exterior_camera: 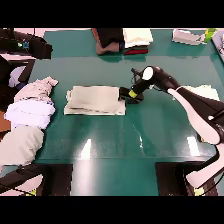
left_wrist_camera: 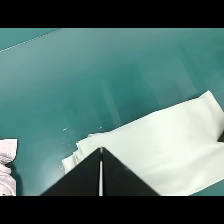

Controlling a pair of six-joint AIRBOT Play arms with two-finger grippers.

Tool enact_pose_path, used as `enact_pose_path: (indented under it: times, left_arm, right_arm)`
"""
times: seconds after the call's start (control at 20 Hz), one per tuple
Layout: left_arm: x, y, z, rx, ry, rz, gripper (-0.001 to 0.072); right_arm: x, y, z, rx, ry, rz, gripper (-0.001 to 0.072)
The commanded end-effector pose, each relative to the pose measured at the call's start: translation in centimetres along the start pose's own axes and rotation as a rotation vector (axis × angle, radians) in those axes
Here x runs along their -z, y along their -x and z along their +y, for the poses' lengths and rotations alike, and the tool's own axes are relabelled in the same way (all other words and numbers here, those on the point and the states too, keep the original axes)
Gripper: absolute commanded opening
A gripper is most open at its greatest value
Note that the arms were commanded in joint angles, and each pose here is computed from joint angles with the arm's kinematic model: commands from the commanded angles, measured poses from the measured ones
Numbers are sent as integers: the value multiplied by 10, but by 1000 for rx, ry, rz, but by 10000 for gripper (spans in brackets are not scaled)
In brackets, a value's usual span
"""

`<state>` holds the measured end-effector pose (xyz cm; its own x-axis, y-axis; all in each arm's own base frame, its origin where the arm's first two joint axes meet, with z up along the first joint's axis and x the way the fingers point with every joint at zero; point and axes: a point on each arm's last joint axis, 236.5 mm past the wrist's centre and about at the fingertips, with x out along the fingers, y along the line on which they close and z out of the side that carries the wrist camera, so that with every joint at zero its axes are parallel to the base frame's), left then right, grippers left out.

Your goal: Fold the shirts.

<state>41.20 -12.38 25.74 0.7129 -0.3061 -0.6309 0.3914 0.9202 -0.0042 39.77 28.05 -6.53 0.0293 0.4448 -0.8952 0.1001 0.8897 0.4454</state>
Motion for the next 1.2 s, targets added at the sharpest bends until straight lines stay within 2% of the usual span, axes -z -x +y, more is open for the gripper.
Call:
enact_pose_path:
  times: [0.0, 0.05, 0.1, 0.2, 0.25, 0.4, 0.55, 0.8, 1.15]
  left_arm:
    - [1, -1, -1, 3, -2, 4, 27]
    - [1, -1, -1, 3, -2, 4, 27]
    - [1, -1, -1, 3, -2, 6, 27]
    - [3, -1, -1, 4, -2, 13, 27]
    - [4, -1, -2, 5, -2, 17, 27]
    - [5, -1, -6, 14, 3, 20, 25]
    - [3, -3, -40, 74, -54, 18, 26]
    - [1, -2, -82, 149, -115, 8, 26]
    - [2, -1, -83, 152, -94, 15, 26]
  right_arm:
    - [0, -28, 21, -17, 12, 26, 622]
    - [-1, -33, 27, -19, 26, 25, 584]
    - [-4, -35, 32, -18, 41, 20, 478]
    - [-14, -32, 38, -2, 89, -21, 143]
    - [-22, -26, 39, 18, 117, -54, 20]
    - [-54, 23, 37, 63, 173, -171, 19]
    - [-91, 114, 6, 140, 167, -337, 19]
    - [-108, 251, -121, 275, -18, -456, 19]
    - [-85, 375, -300, 365, -396, -614, 18]
